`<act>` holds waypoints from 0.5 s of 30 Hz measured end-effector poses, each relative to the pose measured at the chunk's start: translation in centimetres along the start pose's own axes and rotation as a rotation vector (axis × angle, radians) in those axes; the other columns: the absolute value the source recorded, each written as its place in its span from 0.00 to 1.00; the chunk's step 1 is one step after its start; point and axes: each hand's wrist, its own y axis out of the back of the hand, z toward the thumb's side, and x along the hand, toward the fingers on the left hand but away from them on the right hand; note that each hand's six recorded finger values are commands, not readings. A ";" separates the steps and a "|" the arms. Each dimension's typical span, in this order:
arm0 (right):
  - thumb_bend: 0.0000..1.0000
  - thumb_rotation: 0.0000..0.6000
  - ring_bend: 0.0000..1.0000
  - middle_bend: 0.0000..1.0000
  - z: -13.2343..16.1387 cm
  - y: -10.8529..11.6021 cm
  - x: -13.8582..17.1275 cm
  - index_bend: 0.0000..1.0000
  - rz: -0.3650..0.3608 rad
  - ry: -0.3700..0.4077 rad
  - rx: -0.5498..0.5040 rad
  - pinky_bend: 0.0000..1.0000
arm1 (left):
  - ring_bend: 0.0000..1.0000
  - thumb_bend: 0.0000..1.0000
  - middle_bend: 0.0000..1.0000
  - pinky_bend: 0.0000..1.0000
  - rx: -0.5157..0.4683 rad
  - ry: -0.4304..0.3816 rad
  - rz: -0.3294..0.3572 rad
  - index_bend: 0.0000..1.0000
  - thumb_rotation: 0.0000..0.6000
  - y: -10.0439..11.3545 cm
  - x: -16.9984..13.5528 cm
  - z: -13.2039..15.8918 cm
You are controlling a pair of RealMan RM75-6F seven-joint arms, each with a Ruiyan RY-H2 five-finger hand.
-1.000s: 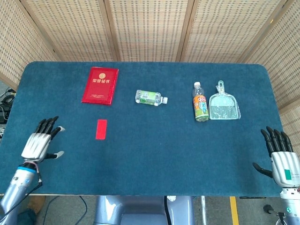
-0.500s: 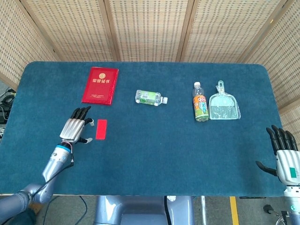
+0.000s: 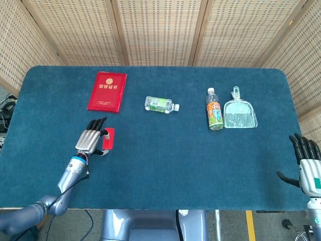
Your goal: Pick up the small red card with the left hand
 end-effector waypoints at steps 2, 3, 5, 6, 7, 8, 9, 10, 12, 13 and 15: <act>0.00 1.00 0.00 0.00 0.0 0.0 0.0 0.01 -0.001 -0.001 -0.001 0.00 | 0.00 0.18 0.00 0.00 0.004 -0.001 -0.002 0.50 1.00 -0.2 0.1 0.0; 0.00 1.00 0.00 0.00 0.0 0.1 0.0 0.01 -0.001 -0.001 -0.001 0.00 | 0.00 0.18 0.00 0.00 0.005 -0.001 -0.003 0.50 1.00 -0.2 0.1 0.0; 0.00 1.00 0.00 0.00 -0.1 0.1 0.0 0.00 -0.002 -0.001 -0.004 0.00 | 0.00 0.18 0.00 0.00 0.006 0.000 -0.004 0.50 1.00 -0.3 0.2 0.0; 0.00 1.00 0.00 0.00 -0.1 0.1 0.0 0.00 -0.003 -0.002 -0.005 0.00 | 0.00 0.18 0.00 0.00 0.007 0.000 -0.005 0.50 1.00 -0.4 0.3 0.0; 0.00 1.00 0.00 0.00 -0.1 0.2 0.0 0.00 -0.004 -0.002 -0.006 0.00 | 0.00 0.18 0.00 0.00 0.006 0.000 -0.006 0.50 1.00 -0.4 0.3 0.1; 0.00 1.00 0.00 0.00 -0.1 0.2 0.0 0.00 -0.004 -0.002 -0.008 0.00 | 0.00 0.18 0.00 0.00 0.006 -0.001 -0.005 0.50 1.00 -0.4 0.4 0.1; 0.00 1.00 0.00 0.00 -0.1 0.2 0.0 0.00 -0.005 -0.002 -0.009 0.00 | 0.00 0.18 0.00 0.00 0.008 -0.002 -0.003 0.50 1.00 -0.4 0.4 0.1; 0.00 1.00 0.00 0.00 -0.2 0.3 0.0 0.00 -0.007 -0.002 -0.009 0.00 | 0.00 0.18 0.00 0.00 0.013 -0.002 -0.002 0.50 1.00 -0.3 0.4 0.1; 0.00 1.00 0.00 0.00 -0.2 0.3 0.0 0.00 -0.008 -0.002 -0.010 0.00 | 0.00 0.18 0.00 0.00 0.023 -0.001 0.006 0.50 1.00 -0.2 0.5 0.1; 0.00 1.00 0.00 0.00 -0.2 0.3 0.0 0.00 -0.006 -0.002 -0.009 0.00 | 0.00 0.18 0.00 0.00 0.025 0.002 0.007 0.50 1.00 -0.2 0.5 0.0; 0.00 1.00 0.00 0.00 -0.2 0.2 0.0 0.00 -0.003 0.000 -0.009 0.00 | 0.00 0.18 0.00 0.00 0.029 0.012 -0.001 0.50 1.00 -0.3 0.5 -0.2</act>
